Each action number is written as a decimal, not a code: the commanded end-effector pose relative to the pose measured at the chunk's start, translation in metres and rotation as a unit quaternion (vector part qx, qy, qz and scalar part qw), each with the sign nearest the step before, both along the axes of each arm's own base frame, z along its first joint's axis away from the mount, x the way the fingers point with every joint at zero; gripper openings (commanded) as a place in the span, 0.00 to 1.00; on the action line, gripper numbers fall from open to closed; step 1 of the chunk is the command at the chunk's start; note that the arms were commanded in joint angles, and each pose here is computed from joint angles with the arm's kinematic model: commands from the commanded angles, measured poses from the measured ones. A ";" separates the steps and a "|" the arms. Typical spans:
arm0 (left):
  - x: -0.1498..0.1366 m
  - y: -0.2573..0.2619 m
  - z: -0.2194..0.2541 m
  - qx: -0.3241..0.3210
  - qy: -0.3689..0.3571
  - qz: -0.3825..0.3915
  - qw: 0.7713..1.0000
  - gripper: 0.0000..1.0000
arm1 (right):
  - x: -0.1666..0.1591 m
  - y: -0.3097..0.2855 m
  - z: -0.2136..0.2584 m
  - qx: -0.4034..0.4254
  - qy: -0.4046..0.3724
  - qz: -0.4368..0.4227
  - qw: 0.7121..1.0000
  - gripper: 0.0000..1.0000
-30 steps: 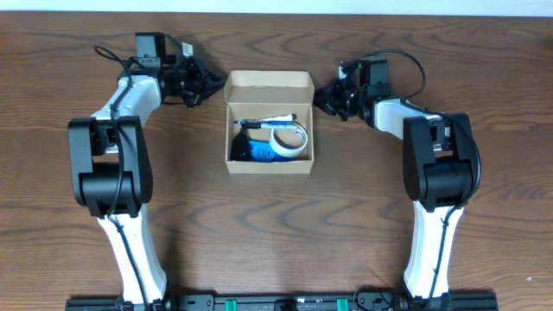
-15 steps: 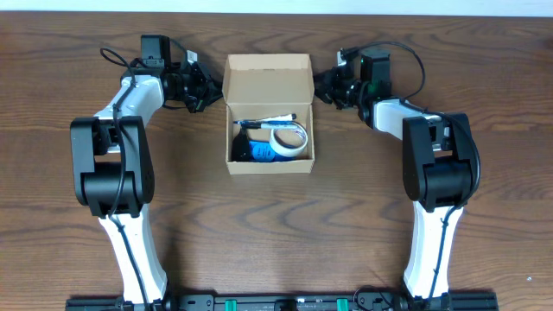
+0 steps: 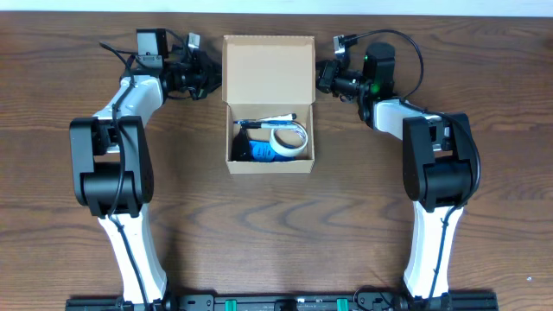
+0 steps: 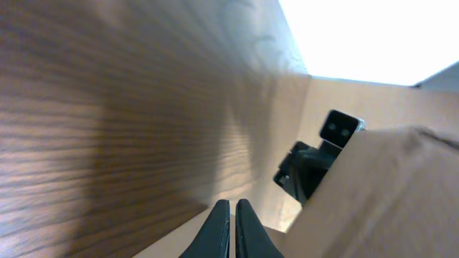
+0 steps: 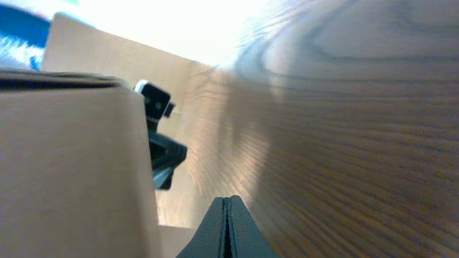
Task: Pack container
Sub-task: 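Push the lid flap over the box with both grippers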
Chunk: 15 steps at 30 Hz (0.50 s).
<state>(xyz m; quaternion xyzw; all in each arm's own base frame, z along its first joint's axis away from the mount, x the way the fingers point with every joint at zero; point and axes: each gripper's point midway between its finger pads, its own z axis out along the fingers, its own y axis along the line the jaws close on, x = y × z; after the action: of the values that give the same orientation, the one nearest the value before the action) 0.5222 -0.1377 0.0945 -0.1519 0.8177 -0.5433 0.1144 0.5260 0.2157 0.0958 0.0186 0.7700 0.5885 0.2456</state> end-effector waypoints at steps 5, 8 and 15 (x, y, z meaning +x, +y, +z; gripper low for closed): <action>-0.002 0.001 0.036 -0.027 -0.073 -0.042 0.996 0.06 | -0.011 0.008 0.011 0.019 -0.014 0.051 0.998 0.01; -0.003 0.003 0.062 -0.014 -0.124 -0.050 0.991 0.06 | -0.010 0.008 0.028 0.027 -0.034 0.067 0.997 0.02; -0.010 0.002 0.107 0.004 -0.196 -0.062 0.979 0.06 | -0.003 0.011 0.071 0.036 -0.089 0.093 0.991 0.02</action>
<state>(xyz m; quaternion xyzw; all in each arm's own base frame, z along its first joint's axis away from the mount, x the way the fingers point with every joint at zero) 0.5150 -0.1358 0.1699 -0.0343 0.7992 -0.5648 0.2028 0.5233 0.2267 0.1410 -0.0628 0.7367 0.6270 0.2452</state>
